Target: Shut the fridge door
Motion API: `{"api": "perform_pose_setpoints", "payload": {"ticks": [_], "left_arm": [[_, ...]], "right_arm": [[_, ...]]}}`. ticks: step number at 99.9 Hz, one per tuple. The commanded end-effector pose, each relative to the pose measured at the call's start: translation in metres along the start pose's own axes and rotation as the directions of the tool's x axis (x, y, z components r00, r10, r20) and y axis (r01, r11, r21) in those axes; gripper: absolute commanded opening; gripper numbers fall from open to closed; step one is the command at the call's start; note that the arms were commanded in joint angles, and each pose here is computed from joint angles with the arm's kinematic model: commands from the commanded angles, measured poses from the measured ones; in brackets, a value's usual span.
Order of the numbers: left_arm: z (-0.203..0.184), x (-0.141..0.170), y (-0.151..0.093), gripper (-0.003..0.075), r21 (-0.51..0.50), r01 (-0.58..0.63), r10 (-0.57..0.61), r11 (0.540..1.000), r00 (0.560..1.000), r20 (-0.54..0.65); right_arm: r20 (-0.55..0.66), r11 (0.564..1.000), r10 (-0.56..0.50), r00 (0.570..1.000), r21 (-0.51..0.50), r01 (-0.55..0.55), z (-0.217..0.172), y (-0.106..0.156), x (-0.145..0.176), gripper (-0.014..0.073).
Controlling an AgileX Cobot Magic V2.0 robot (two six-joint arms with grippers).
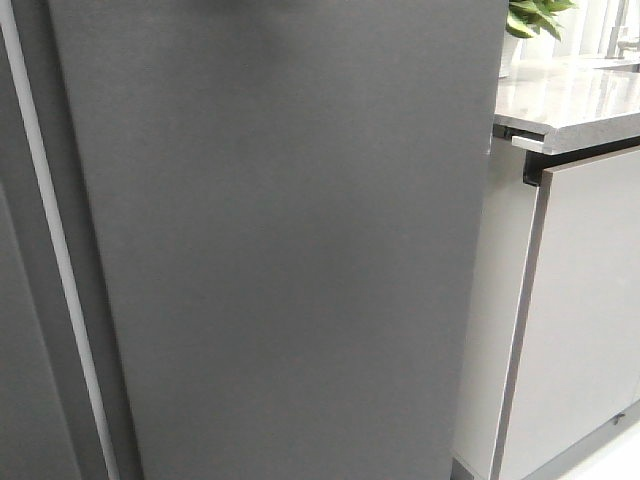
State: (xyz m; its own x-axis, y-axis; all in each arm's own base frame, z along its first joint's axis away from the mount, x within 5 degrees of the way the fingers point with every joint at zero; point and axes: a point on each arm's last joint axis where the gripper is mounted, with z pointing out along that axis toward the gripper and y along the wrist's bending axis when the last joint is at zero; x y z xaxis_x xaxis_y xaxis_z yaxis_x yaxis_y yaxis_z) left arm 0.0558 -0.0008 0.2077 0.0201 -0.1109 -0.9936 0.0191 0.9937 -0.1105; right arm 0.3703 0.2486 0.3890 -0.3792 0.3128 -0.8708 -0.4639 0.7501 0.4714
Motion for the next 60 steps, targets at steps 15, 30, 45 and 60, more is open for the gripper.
{"api": "perform_pose_setpoints", "payload": {"ticks": [15, 30, 45, 60], "left_arm": [[0.000, 0.005, 0.000, -0.0020, 0.013, 0.008, -0.009, 1.000, 0.998, 0.064], [0.000, 0.005, 0.000, -0.0020, 0.013, 0.008, -0.009, 1.000, 0.998, 0.064], [0.000, 0.005, 0.000, -0.0020, 0.013, 0.008, -0.009, 1.000, 0.998, 0.064], [0.000, 0.005, 0.000, -0.0020, 0.013, 0.008, -0.009, 1.000, 0.998, 0.064]], "right_arm": [[0.162, 0.998, -0.047, 0.986, -0.031, 0.052, -0.020, 0.013, -0.037, -0.0071], [0.189, 0.999, -0.047, 0.981, -0.016, 0.051, -0.037, 0.009, -0.050, -0.0071], [0.216, 0.997, -0.075, 0.973, 0.029, 0.071, -0.067, -0.003, -0.062, -0.0071], [0.232, 0.987, -0.145, 0.962, 0.102, 0.124, -0.106, -0.019, -0.068, -0.0071]]}}
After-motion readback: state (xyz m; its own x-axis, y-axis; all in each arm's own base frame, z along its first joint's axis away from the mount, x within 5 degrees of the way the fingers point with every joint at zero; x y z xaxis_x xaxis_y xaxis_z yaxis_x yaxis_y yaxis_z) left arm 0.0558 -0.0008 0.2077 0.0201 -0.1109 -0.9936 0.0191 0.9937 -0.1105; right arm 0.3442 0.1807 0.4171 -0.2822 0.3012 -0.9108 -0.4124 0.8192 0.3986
